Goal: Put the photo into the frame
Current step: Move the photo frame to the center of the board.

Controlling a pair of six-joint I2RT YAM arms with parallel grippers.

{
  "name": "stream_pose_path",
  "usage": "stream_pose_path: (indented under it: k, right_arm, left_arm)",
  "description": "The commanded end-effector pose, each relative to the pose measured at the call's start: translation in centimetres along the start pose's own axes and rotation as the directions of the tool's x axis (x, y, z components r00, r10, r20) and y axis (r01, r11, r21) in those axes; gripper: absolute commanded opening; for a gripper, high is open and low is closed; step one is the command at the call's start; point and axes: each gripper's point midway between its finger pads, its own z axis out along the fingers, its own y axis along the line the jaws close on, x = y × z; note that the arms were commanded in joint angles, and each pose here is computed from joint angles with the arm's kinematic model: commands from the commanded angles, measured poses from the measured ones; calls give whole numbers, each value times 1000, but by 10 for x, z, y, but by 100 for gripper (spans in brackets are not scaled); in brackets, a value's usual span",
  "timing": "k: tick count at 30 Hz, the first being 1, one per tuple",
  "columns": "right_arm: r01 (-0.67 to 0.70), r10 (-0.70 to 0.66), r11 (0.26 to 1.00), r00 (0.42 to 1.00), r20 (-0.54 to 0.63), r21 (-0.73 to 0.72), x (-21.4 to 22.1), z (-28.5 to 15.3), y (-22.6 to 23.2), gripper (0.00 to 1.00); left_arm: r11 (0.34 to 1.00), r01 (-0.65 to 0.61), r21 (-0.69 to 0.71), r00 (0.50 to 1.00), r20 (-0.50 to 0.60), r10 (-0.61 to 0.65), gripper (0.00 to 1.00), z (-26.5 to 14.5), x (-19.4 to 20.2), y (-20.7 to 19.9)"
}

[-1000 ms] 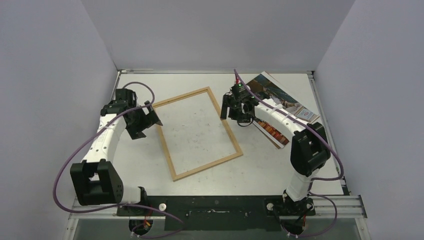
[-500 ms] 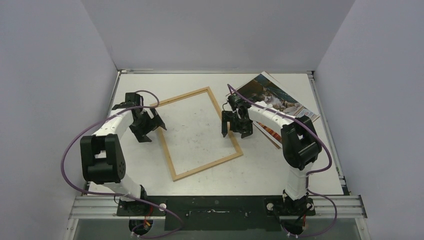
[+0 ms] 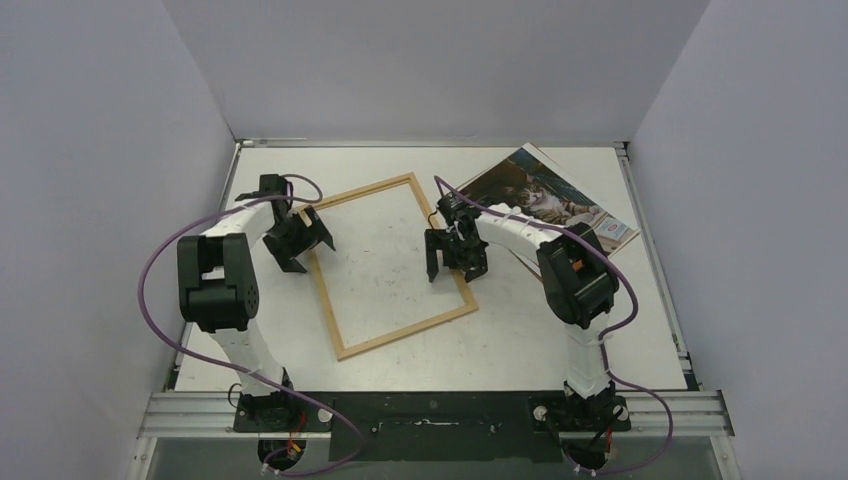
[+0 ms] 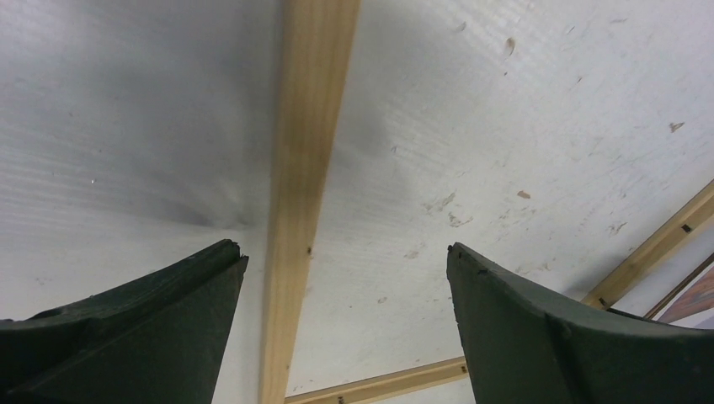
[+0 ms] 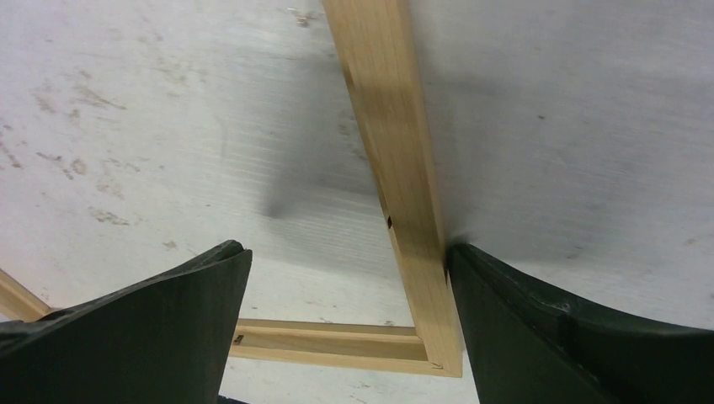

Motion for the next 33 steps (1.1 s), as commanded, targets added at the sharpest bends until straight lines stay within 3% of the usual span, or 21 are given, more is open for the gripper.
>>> stream_pose_path:
  k: [1, 8, 10, 15, 18, 21, 26, 33]
  right_arm:
    - [51, -50, 994, 999, 14, -95, -7, 1, 36, 90]
    - [155, -135, 965, 985, 107, -211, -23, -12, 68, 89]
    - [147, -125, 977, 982, 145, -157, -36, -17, 57, 89]
    - [-54, 38, 998, 944, 327, 39, -75, -63, -16, 89]
    - [-223, 149, 969, 873, 465, 107, -89, -104, -76, 90]
    - [-394, 273, 910, 802, 532, 127, -83, -124, -141, 89]
    - [-563, 434, 814, 753, 495, 142, -67, -117, -224, 88]
    - [-555, 440, 803, 798, 411, 216, -83, -89, -242, 91]
  left_arm:
    - [999, -14, 51, 999, 52, 12, 89, -2, -29, -18]
    - [994, -39, 106, 991, 135, 25, 89, -2, -78, -31]
    - [994, -41, 105, 987, 158, 24, 89, -4, -95, -30]
    - [996, -76, 37, 976, 209, 67, 89, -20, -126, -22]
    - [994, -82, -68, 965, 243, 96, 90, -37, -137, -10]
    - [992, -107, -63, 951, 284, 121, 90, -55, -144, -19]
    - [975, -205, 80, 925, 343, 166, 90, -80, -140, -76]
    - [908, -317, 275, 921, 317, 225, 90, -85, -97, -160]
